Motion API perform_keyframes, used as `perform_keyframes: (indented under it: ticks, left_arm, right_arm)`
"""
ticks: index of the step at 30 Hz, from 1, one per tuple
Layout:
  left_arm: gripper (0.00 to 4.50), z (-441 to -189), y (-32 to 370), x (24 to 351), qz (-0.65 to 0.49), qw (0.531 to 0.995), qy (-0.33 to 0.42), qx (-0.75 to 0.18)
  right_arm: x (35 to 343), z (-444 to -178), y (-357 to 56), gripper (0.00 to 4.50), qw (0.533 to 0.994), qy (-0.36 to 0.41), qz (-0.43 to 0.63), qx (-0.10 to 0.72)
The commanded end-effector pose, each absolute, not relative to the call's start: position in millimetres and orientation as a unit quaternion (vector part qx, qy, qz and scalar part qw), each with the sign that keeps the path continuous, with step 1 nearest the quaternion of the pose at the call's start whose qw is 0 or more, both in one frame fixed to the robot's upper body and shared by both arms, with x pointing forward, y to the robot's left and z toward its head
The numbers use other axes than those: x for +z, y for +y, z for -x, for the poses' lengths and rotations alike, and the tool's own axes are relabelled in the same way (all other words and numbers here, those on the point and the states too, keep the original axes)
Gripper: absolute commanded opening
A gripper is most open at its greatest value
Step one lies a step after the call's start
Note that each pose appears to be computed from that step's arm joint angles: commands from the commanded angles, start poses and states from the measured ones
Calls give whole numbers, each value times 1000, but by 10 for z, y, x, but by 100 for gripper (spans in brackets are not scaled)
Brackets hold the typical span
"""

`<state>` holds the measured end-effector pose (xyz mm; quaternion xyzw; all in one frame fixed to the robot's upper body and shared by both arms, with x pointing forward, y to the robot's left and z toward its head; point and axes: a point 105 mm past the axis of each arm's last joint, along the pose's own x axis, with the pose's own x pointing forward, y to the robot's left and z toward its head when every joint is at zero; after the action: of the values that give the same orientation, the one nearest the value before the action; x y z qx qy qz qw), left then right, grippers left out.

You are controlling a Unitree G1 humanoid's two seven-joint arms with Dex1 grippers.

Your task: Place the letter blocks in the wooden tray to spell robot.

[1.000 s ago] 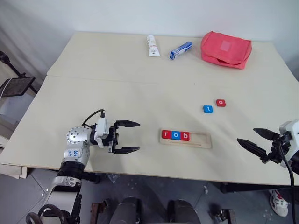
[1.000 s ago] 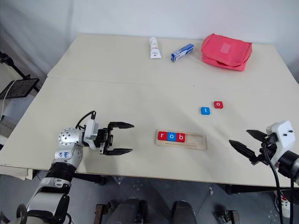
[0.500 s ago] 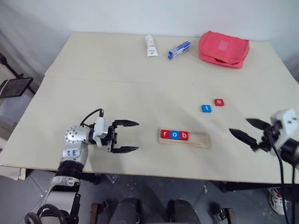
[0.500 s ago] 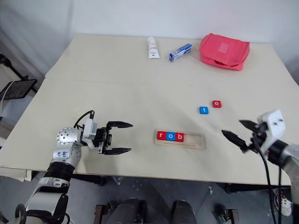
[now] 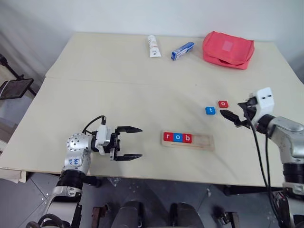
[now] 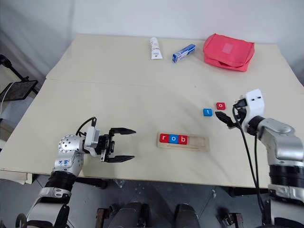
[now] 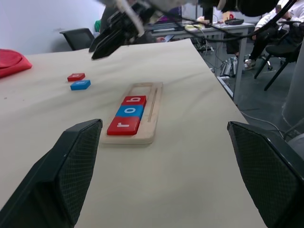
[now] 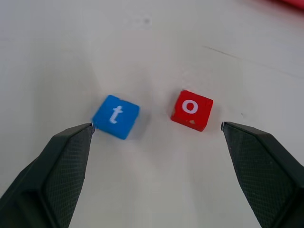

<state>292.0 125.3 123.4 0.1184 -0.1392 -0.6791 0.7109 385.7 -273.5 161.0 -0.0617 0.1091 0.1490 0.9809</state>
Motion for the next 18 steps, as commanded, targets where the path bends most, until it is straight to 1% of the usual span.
perform_keyframes:
  ticks: [1, 5, 8, 12, 18]
  left_arm:
    - [450, -2892, 1248, 1282, -123, 711, -151, -676]
    - [450, -2894, 1244, 1287, -124, 713, -151, -673]
    - [450, -2889, 1239, 1290, -124, 715, -152, -671]
    - [450, -2877, 1255, 1290, -125, 719, -153, -666]
    - [450, -2854, 1277, 1282, -126, 724, -151, -661]
  right_arm:
    - [1664, -4066, -2846, 448, 989, 94, 61, 101]
    - [1617, -4250, -2856, 448, 991, 98, 48, 81]
    - [1590, -4336, -2849, 448, 991, 101, 42, 72]
    - [1510, -4385, -2855, 448, 991, 113, 41, 61]
    - [1408, -4381, -2869, 448, 990, 128, 32, 53]
